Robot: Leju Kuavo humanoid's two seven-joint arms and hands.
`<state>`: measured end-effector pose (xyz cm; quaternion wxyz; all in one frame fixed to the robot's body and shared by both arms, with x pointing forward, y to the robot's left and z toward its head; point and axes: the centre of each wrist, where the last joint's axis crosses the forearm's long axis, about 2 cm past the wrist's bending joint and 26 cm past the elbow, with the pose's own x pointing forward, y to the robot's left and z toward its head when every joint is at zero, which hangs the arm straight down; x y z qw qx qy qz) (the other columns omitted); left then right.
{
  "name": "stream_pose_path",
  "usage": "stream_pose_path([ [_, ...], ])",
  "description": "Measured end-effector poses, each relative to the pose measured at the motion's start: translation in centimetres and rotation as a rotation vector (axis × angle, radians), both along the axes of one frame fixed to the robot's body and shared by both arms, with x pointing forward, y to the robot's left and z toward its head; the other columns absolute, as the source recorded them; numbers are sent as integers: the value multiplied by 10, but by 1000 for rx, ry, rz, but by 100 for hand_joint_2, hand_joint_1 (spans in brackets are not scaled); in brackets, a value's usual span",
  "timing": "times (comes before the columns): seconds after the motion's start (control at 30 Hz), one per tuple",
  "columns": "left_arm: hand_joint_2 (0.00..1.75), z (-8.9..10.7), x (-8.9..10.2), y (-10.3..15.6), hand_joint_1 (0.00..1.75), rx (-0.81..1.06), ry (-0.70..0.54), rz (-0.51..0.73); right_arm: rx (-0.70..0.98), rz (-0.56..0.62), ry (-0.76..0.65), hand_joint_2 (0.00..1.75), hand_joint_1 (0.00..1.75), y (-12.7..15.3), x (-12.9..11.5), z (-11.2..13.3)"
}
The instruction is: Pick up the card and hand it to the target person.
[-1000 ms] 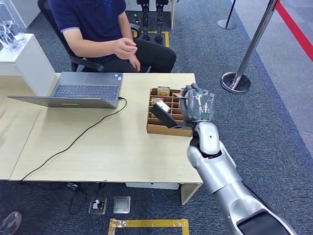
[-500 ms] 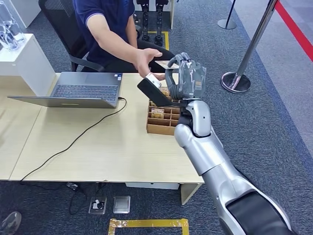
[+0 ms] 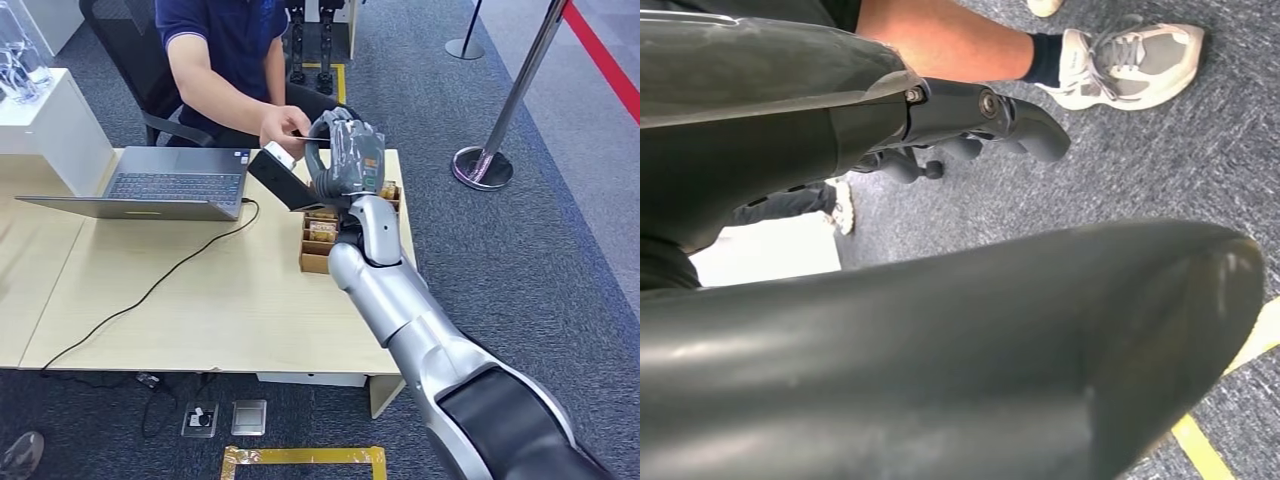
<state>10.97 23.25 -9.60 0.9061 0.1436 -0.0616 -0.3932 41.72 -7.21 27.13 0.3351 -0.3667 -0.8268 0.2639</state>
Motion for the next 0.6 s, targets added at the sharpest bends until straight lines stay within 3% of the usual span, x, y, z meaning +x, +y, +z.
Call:
stream_pose_path([
  [0.43,0,0,0,-2,0,-3,6,-4,2,-3,3,175,0,-5,2,-4],
  [0.6,0,-1,-4,-2,0,-7,5,11,90,7,-5,175,0,-21,2,-8],
])
